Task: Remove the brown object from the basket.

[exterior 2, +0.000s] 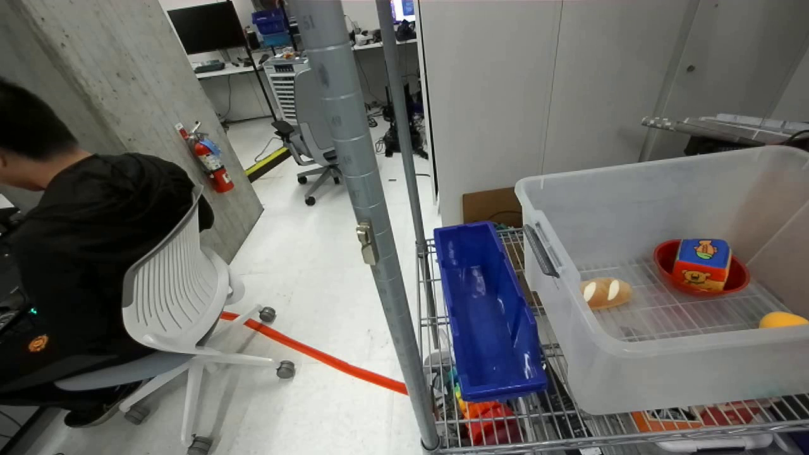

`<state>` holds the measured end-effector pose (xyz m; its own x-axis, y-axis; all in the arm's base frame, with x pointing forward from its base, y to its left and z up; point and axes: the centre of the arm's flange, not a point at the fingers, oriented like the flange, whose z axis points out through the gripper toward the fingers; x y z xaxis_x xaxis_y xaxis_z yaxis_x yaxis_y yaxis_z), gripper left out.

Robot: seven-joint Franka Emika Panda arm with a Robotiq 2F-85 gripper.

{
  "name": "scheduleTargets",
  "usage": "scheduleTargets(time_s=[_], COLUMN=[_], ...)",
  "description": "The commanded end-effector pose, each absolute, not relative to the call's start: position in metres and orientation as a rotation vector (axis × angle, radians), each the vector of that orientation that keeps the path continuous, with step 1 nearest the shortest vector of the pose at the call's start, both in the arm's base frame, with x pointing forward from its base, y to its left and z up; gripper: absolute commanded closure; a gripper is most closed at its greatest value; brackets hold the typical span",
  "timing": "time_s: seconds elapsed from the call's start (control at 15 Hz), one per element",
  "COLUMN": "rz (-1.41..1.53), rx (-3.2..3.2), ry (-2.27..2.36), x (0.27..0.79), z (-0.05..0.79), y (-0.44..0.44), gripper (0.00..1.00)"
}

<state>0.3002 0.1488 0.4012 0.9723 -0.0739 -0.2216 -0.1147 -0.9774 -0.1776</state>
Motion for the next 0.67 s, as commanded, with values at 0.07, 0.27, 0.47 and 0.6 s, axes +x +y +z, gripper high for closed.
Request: scheduleTargets(time_s=[0.07,0.27,0.47,0.6], rz=[0.01,-0.267,-0.514,-0.636], rx=[-2.957,-2.95,-2.864,-2.823], ry=[0.169,0.096,0.044,0.026], x=[0.364,0.41,0.452,0.48], z=[0.425,0.437,0.44,0.438], y=[0.126,0.131,0.141,0.146], gripper=[0.0,0.0,0.0,0.0])
